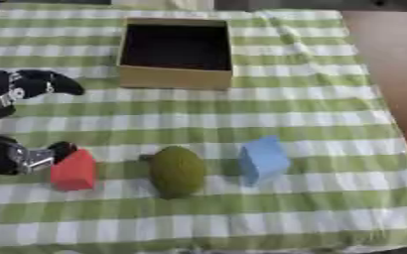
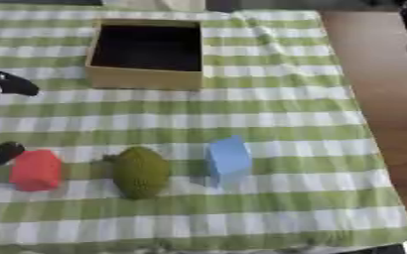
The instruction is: Pick up objects on the table and place them in the box.
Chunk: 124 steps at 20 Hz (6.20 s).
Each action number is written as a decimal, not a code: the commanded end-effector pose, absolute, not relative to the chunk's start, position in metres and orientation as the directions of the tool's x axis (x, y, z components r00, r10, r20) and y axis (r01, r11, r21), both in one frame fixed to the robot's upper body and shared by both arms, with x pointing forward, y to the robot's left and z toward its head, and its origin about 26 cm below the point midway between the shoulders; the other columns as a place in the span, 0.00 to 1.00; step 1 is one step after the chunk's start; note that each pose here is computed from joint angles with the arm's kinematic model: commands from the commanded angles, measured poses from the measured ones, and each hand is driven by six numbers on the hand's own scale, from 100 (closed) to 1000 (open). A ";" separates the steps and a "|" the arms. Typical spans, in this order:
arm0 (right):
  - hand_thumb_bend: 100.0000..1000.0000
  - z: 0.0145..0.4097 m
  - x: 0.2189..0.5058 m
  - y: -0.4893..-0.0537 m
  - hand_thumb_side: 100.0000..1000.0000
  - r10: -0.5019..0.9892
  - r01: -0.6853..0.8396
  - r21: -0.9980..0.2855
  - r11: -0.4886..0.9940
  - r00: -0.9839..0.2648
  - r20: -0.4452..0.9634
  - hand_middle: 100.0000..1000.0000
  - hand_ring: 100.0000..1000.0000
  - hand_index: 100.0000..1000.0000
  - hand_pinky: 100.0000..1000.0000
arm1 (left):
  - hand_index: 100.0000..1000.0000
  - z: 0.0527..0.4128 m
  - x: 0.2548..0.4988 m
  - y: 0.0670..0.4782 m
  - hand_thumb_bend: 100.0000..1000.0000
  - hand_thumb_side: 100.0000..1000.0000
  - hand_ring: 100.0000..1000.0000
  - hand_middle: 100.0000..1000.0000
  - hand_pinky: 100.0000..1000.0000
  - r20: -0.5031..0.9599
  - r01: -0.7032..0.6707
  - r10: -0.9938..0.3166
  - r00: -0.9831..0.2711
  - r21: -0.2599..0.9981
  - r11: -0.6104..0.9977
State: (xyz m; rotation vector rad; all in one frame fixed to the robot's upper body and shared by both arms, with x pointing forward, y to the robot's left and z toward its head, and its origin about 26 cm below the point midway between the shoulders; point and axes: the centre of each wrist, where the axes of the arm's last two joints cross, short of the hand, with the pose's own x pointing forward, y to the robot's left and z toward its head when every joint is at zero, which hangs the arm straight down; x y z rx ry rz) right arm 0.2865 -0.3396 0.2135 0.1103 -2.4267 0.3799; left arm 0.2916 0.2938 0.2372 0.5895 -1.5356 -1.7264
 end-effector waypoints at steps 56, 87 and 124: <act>0.00 0.224 0.284 -0.340 0.52 0.031 -0.186 -0.267 0.946 -0.767 0.641 0.58 0.85 0.88 1.00 | 0.79 0.191 0.333 0.270 0.43 0.12 0.82 0.64 0.89 -0.001 0.468 -0.892 -0.451 0.851 -0.238; 0.00 0.223 0.284 -0.340 0.52 0.032 -0.195 -0.273 0.942 -0.759 0.651 0.58 0.85 0.88 1.00 | 0.66 0.335 0.350 0.201 0.00 0.01 0.59 0.40 0.69 0.015 0.147 -0.754 -0.656 0.983 -0.109; 0.00 0.232 0.289 -0.331 0.52 0.001 -0.239 -0.305 0.922 -0.785 0.620 0.58 0.85 0.89 1.00 | 0.93 0.317 0.492 0.213 0.36 0.00 0.91 0.85 0.94 -0.124 0.007 -0.881 -0.457 0.990 -0.143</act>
